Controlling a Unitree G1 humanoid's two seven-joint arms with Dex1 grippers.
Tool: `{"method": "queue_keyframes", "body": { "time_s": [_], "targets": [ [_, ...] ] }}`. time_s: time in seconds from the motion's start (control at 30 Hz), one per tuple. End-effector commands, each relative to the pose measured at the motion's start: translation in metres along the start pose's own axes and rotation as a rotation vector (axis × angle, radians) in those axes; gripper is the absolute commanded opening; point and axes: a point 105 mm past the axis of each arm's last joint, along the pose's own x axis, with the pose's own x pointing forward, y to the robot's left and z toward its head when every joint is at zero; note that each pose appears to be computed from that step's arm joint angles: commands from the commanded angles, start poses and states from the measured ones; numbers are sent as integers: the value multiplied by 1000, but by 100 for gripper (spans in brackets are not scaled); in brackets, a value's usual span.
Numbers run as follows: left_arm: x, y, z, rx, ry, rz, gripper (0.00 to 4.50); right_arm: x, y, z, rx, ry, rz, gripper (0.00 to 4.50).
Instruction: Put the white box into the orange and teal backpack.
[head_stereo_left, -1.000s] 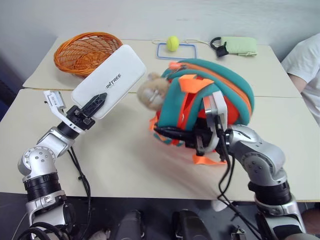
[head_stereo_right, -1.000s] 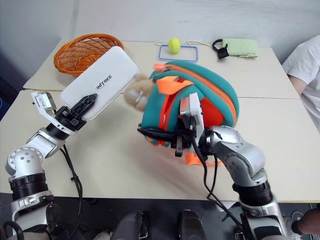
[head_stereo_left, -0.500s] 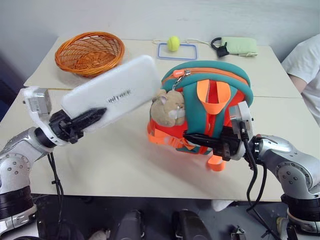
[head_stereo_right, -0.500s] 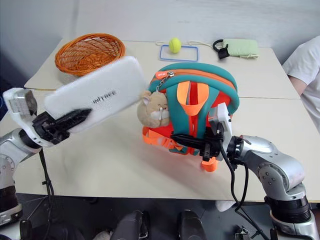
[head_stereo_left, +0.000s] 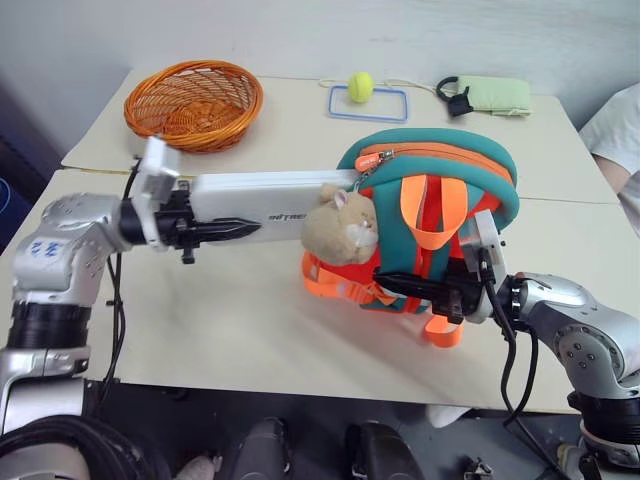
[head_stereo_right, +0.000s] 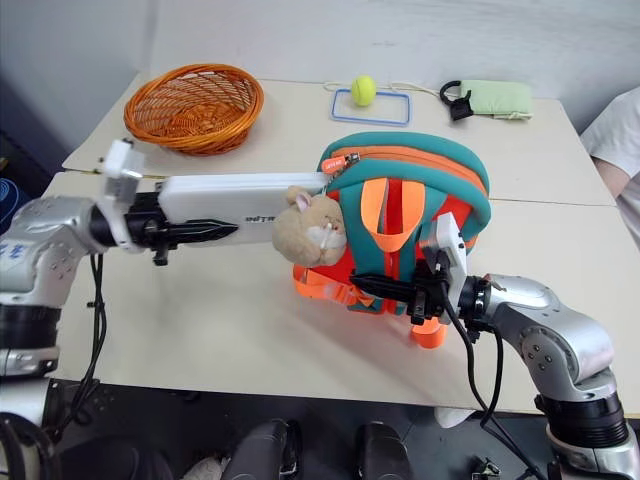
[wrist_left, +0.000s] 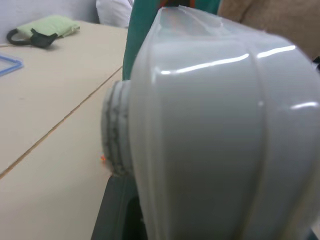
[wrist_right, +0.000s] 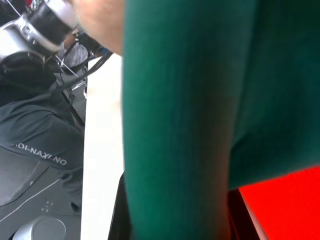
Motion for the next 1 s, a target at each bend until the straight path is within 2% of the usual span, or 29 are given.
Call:
{"method": "queue_keyframes", "body": {
  "time_s": [0.03,0.1,0.23,0.4,0.5,0.7,0.83,0.9,1.0],
  "targets": [
    [30,7,15,84,78,-46,124,-5,3,9,-39,-18,1,2],
    [44,7,26,118,74,-82,124,-6,4,9,-36,-18,2,2],
    [93,-1,41,144,36,-198,124,-6,5,8,-31,-19,5,2],
    [136,-1,28,103,54,-226,124,-2,9,8,-32,-25,12,2],
    [145,-3,28,109,24,-253,124,0,12,7,-34,-27,15,2],
    [133,6,36,31,-83,-226,315,0,5,11,-34,-93,-66,0],
    [104,17,40,88,-133,-194,435,-1,1,9,-36,-101,-105,0],
    [91,18,37,82,-111,-213,447,-1,0,9,-32,-107,-116,0],
    [45,21,25,144,-51,-228,447,-4,-10,7,-26,-119,-155,0]
  ]
}}
